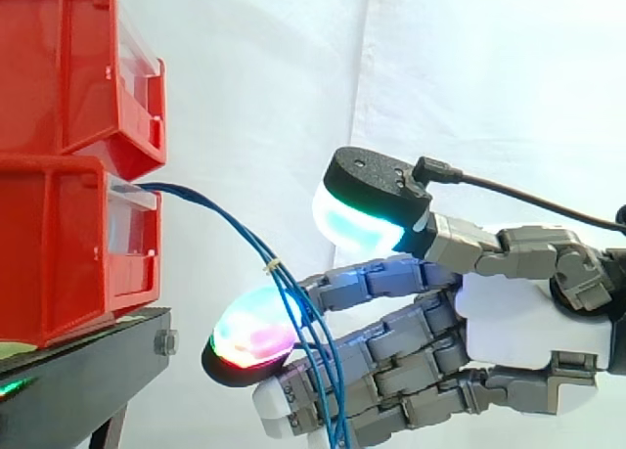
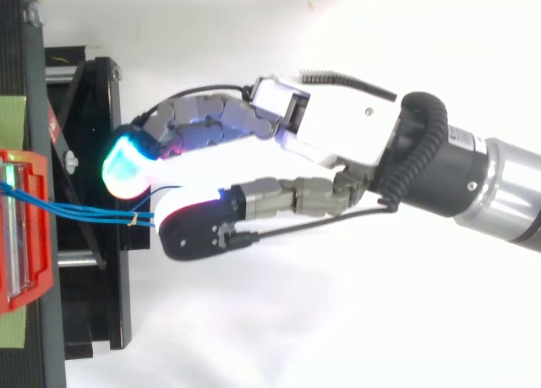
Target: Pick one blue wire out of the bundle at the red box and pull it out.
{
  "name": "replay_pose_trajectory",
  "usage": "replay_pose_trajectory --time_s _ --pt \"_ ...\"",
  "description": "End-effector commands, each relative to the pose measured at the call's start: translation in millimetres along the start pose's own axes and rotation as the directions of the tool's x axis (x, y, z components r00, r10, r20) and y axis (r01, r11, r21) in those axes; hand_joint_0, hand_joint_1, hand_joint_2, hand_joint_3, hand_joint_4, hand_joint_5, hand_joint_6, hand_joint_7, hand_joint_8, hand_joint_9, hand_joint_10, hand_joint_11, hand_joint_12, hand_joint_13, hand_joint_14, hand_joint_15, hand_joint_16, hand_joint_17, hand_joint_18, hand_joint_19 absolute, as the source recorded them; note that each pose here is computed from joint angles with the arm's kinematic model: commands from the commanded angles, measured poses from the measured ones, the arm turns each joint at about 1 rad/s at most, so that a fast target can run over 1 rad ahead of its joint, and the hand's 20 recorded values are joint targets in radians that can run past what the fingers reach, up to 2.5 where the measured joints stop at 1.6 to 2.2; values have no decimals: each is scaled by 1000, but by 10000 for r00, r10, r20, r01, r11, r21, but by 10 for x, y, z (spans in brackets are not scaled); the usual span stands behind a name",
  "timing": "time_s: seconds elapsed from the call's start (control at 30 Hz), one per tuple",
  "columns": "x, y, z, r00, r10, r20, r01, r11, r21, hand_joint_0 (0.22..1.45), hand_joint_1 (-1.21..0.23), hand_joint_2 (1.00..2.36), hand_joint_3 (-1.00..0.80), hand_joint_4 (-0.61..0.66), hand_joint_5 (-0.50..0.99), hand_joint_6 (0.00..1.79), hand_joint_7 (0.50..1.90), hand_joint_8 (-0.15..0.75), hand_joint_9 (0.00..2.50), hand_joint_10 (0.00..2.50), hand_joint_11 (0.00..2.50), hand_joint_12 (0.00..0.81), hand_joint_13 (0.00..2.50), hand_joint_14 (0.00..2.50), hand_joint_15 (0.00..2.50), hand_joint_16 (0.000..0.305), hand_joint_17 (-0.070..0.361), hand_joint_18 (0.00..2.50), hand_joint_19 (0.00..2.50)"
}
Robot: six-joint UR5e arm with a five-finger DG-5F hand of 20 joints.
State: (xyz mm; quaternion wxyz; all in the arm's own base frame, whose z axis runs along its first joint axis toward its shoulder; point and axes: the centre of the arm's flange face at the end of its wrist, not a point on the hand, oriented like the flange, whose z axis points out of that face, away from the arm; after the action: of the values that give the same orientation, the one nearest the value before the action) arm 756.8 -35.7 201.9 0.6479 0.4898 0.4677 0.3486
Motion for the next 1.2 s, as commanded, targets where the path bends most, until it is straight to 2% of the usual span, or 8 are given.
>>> replay_pose_trajectory --time_s 0.0,0.3,0.53,0.97,1.1,1.13,1.17 --pt "93 29 -18 9998 -167 -56 167 9998 -73 529 -496 1002 -469 394 -154 503 872 353 679 5 198 432 429 4 114 59 133 362 227" --pt "176 56 -43 9999 -88 -141 87 9999 -109 534 -527 1002 -472 395 -137 503 1018 349 686 6 215 431 444 4 121 59 133 381 238" --pt "207 74 -46 9999 -69 -130 66 9998 -187 539 -564 1002 -473 396 -134 503 1043 351 694 6 235 428 451 4 126 59 133 407 242" --pt "110 61 0 9999 -93 99 96 9995 -285 559 -599 1004 -458 379 -125 502 1108 347 705 7 252 427 476 4 140 59 132 432 253" --pt "88 56 8 9999 -88 133 92 9995 -289 584 -644 1007 -408 328 -112 500 1249 347 720 7 268 422 491 5 136 58 130 469 252" --pt "88 56 8 9999 -73 132 77 9996 -289 596 -665 1010 -370 298 -127 568 1171 350 719 7 279 423 499 4 136 58 130 475 251" --pt "88 56 8 9999 -88 133 92 9995 -289 599 -669 1010 -367 290 -129 572 1169 349 719 7 279 423 500 5 136 58 130 477 251"
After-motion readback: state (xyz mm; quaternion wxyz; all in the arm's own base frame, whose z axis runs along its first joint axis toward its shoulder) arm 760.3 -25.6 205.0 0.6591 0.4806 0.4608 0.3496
